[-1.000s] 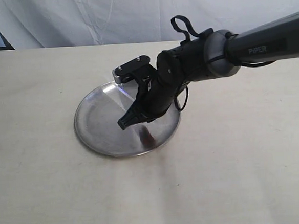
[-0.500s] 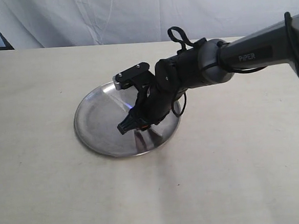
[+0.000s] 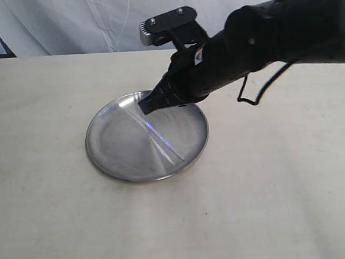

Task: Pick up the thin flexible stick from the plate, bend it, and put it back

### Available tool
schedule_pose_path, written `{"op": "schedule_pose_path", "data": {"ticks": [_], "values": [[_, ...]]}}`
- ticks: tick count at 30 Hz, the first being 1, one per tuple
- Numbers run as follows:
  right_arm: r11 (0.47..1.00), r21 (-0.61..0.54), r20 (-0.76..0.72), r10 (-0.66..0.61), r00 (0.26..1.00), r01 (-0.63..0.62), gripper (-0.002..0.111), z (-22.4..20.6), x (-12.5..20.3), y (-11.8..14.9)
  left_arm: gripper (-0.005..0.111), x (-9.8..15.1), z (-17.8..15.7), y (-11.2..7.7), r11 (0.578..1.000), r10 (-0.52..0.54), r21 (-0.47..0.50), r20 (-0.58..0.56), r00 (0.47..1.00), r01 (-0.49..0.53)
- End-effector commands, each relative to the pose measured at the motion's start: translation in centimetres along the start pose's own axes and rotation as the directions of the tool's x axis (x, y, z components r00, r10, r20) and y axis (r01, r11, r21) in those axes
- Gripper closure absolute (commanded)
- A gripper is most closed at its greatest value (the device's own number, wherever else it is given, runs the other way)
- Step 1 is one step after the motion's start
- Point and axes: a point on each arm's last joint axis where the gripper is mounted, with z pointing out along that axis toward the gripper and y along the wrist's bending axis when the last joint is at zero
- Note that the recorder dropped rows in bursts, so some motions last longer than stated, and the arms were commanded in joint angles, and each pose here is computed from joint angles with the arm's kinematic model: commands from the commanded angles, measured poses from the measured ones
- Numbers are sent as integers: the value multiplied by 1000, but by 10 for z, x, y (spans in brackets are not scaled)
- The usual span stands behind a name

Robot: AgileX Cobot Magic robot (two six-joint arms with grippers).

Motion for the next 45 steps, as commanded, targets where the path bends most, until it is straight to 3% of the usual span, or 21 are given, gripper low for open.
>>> {"op": "schedule_pose_path", "data": {"ticks": [1, 8, 13, 19, 26, 31, 37, 41, 45], "values": [[1000, 2, 51, 6, 999, -6, 108, -39, 9, 1, 107, 3, 0, -6, 997, 17, 69, -27, 1000, -15], [987, -123, -51, 95, 994, -100, 108, -97, 22, 19, 107, 4, 0, -6, 997, 17, 75, -29, 999, -15], [972, -180, -61, 143, 988, -152, 108, -114, 23, 26, 107, 4, 0, -6, 997, 17, 72, -28, 999, -15], [992, -117, -35, 34, 999, -38, 108, -122, 24, 20, 107, 4, 0, -6, 997, 17, 71, -27, 999, -15], [993, -116, 149, 23, 989, -5, 108, -180, 28, 23, 107, 4, 0, -6, 997, 17, 73, -28, 999, -15], [998, -43, 425, 52, 904, -37, 108, -209, 75, 12, 107, 4, 0, -6, 997, 17, 71, -27, 999, -15], [931, 55, 628, 249, 738, -360, 108, -203, 173, -20, 107, 4, 0, -6, 997, 17, 71, -27, 999, -15], [879, 106, 768, 225, 600, -465, 108, -197, 227, -24, 107, 4, 0, -6, 997, 17, 71, -27, 999, -15], [866, 125, 842, 165, 513, -485, 108, -198, 250, -21, 107, 4, 0, -6, 997, 17, 71, -27, 999, -15]]}}
